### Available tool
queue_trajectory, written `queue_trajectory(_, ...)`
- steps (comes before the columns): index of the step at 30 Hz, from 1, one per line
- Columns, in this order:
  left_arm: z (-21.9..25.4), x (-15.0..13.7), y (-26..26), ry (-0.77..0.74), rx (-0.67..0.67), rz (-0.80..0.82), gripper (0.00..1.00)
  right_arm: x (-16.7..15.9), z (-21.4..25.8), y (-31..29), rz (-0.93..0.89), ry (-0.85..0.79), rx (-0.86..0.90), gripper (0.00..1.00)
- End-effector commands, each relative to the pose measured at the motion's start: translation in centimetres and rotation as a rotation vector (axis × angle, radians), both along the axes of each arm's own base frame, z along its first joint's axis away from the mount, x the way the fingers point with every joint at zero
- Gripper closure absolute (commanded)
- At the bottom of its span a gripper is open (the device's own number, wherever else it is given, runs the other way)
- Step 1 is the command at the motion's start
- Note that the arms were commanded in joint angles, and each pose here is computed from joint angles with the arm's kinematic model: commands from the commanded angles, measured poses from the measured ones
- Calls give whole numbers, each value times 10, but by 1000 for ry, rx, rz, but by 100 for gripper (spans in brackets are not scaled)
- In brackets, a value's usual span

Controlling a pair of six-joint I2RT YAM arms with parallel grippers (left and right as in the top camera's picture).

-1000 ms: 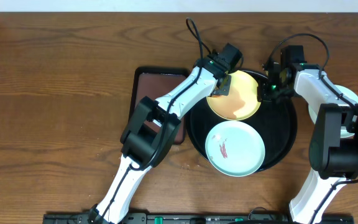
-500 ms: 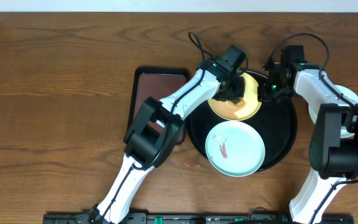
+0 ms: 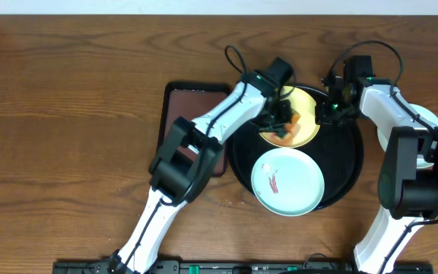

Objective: Clean dirty plates on tray and stack at the side
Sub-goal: 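Scrub the yellow plate with the sponge while the right gripper holds it, then return the sponge to the brown tray and raise the left arm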

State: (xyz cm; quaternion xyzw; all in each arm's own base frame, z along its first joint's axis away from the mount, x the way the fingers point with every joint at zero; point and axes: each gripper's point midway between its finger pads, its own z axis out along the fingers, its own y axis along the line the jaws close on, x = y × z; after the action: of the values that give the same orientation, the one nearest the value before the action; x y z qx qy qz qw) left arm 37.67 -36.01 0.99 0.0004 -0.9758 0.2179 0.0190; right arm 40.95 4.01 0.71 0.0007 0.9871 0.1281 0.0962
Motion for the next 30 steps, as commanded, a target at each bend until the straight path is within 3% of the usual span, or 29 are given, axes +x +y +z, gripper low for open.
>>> queue_trajectory(1, -22, 38, 71, -129, 261, 23, 93, 1, 5, -4, 9, -17, -23, 99)
queue_trajectory(7, -21, 61, 94, -264, 406, 13, 93, 1, 5, -4, 8, -16, -23, 99)
queue_trajectory(13, -10, 79, 54, -404, 316, -9, 93, 1, 5, -4, 9, -16, -24, 99)
queue_trajectory(19, 1, 72, 0, -433, 123, -64, 93, 1, 5, -4, 9, -16, -24, 99)
queue_trajectory(22, 5, 76, -9, -479, 108, -103, 92, 1, 5, -4, 9, -16, -24, 99)
queue_trajectory(26, 6, 89, 5, -558, 186, -173, 92, -1, 5, -4, 9, -10, -23, 99)
queue_trajectory(30, -3, 95, 43, -500, 262, -147, 93, -1, 5, -4, 9, -9, -23, 99)
